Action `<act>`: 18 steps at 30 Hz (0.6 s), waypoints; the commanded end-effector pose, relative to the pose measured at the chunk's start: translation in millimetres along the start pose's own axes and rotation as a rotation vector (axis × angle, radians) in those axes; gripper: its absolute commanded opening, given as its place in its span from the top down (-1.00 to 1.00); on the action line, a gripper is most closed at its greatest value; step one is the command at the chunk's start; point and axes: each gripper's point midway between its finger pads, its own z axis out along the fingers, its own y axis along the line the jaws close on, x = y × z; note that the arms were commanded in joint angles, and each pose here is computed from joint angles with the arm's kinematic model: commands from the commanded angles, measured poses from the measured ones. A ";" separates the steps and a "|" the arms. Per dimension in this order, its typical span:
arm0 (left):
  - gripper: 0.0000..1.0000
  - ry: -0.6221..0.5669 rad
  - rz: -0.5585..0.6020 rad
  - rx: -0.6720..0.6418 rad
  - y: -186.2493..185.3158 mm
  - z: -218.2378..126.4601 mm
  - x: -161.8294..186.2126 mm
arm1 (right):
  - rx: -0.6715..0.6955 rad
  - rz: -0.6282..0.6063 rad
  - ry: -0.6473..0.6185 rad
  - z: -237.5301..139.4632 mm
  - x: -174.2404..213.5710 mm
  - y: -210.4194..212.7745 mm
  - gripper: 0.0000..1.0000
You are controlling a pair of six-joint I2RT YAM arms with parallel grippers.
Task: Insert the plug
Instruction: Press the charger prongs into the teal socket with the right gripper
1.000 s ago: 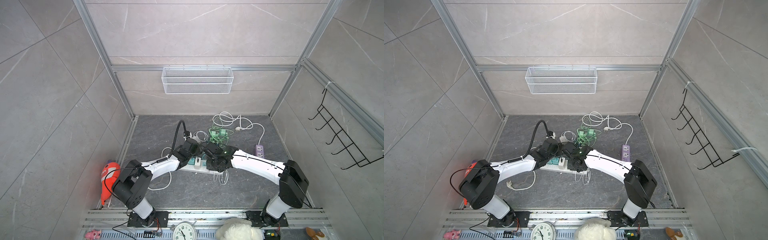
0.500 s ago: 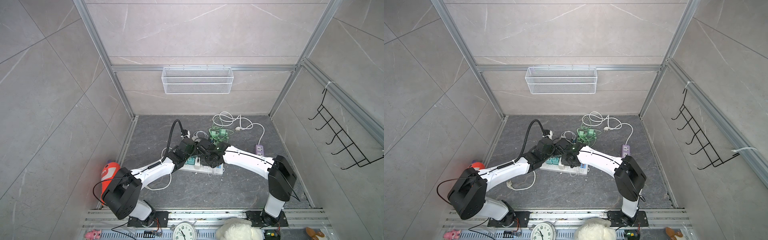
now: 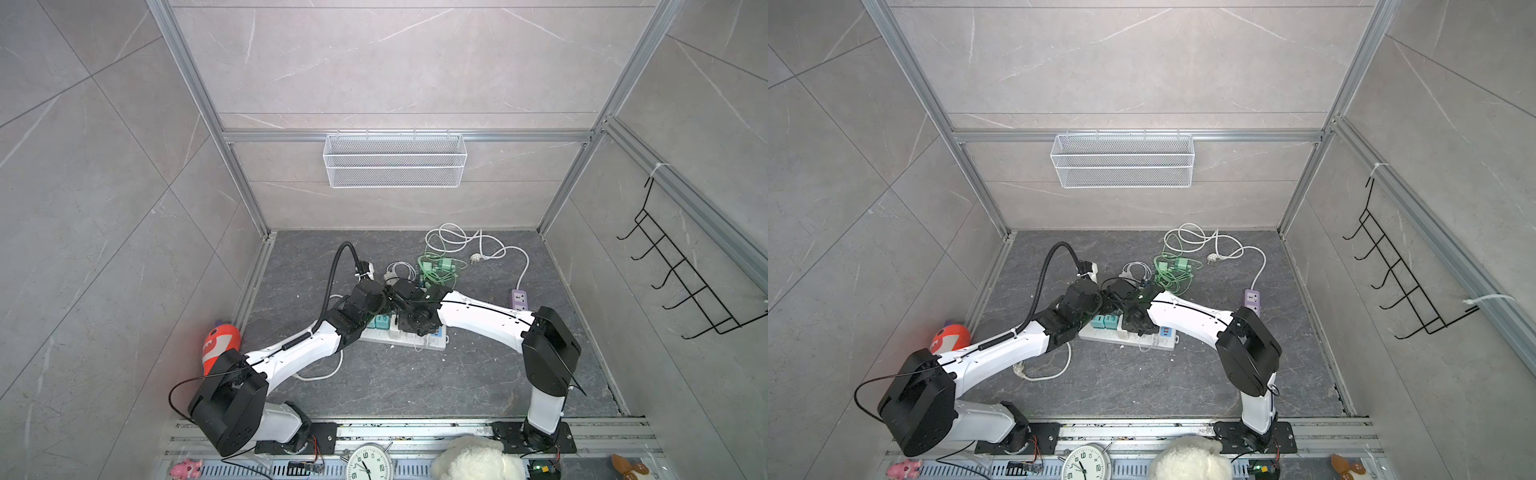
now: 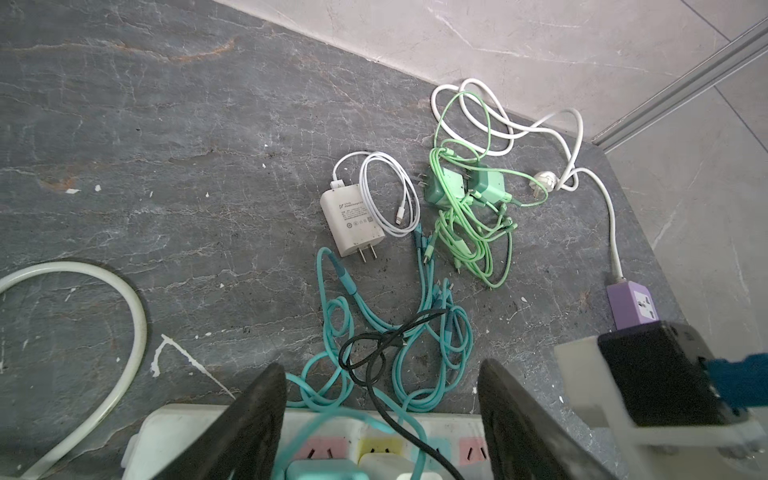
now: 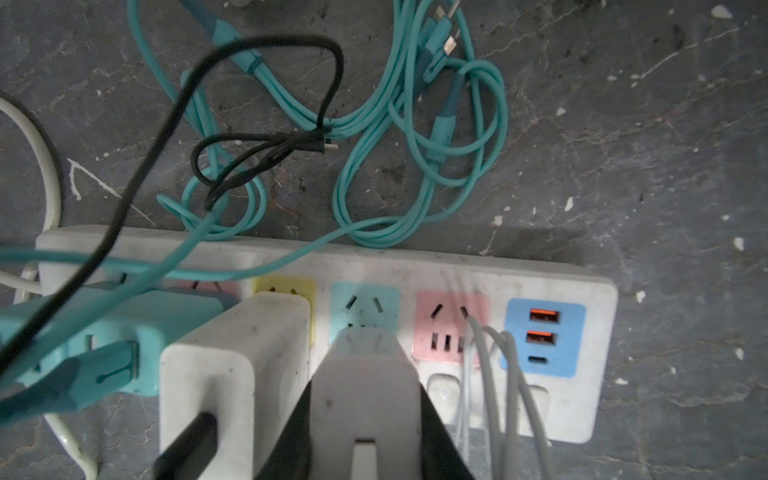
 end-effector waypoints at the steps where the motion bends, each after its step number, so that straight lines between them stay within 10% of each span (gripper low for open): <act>1: -0.51 -0.046 0.013 -0.014 3.7 -9.6 -12.5 | 0.022 0.008 -0.004 3.1 0.2 1.3 0.94; 18: -0.53 -0.130 -0.012 -0.026 13.8 -33.7 -27.3 | 0.141 -0.014 0.045 25.6 14.1 -13.3 0.96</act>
